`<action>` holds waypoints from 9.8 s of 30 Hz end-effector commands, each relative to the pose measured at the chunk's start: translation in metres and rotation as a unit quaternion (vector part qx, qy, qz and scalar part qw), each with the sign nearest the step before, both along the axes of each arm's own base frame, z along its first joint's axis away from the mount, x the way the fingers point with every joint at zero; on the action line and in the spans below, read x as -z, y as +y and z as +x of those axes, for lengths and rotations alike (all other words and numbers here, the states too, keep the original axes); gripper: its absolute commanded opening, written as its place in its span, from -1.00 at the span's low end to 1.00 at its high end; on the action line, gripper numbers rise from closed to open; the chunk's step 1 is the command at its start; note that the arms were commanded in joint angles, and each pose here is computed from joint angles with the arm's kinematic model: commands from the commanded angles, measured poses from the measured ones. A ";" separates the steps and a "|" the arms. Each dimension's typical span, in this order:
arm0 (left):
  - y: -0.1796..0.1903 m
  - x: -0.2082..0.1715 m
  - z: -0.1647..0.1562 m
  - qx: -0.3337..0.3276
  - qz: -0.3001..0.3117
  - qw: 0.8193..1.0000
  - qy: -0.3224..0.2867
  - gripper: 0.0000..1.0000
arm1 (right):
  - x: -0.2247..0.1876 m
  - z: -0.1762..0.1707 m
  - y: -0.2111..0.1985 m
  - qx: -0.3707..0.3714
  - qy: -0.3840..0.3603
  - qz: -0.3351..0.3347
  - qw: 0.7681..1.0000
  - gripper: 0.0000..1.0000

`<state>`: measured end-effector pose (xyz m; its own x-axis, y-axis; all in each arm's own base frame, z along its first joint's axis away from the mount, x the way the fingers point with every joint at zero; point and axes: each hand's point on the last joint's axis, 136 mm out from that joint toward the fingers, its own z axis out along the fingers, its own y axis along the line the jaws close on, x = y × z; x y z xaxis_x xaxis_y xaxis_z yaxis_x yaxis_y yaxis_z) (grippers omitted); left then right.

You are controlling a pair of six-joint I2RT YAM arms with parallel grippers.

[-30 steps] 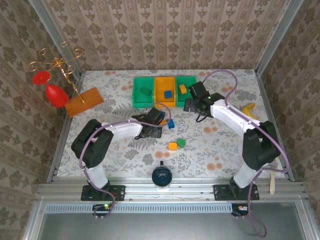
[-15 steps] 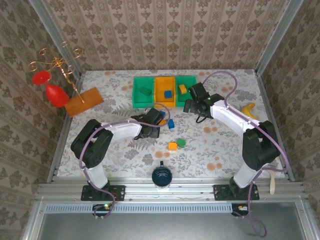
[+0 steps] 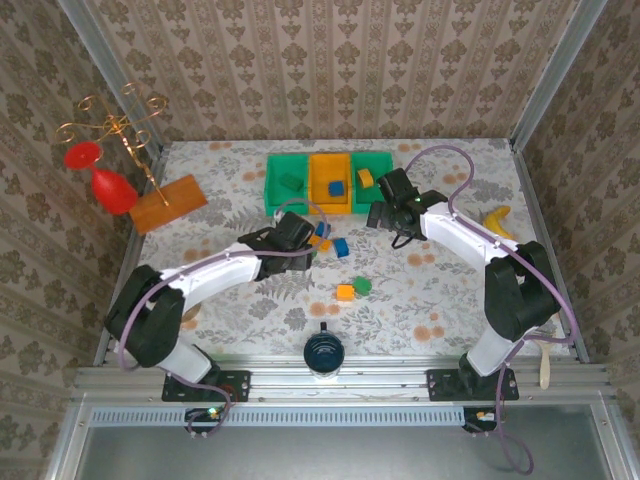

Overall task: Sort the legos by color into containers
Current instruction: Pick up the lego from the center of the table, then place the lego in the container, then pick up the lego from the center of the table, then place the lego in the container, then pick up the lego from the bottom-center of the table.

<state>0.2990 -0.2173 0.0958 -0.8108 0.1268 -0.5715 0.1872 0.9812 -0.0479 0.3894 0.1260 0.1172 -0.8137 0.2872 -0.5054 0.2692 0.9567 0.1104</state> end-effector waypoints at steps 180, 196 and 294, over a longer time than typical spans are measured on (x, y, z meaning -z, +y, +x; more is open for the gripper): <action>0.118 -0.026 0.037 -0.152 -0.074 0.978 -0.123 1.00 | -0.022 0.134 0.155 -0.163 -0.082 -0.064 0.981 -0.72; 0.118 -0.027 0.032 -0.148 -0.080 0.978 -0.122 1.00 | -0.016 0.158 0.161 -0.169 -0.086 -0.054 0.980 0.04; 0.118 -0.019 0.034 -0.147 -0.079 0.980 -0.111 1.00 | 0.097 -0.126 0.157 -0.138 0.194 -0.013 0.971 0.22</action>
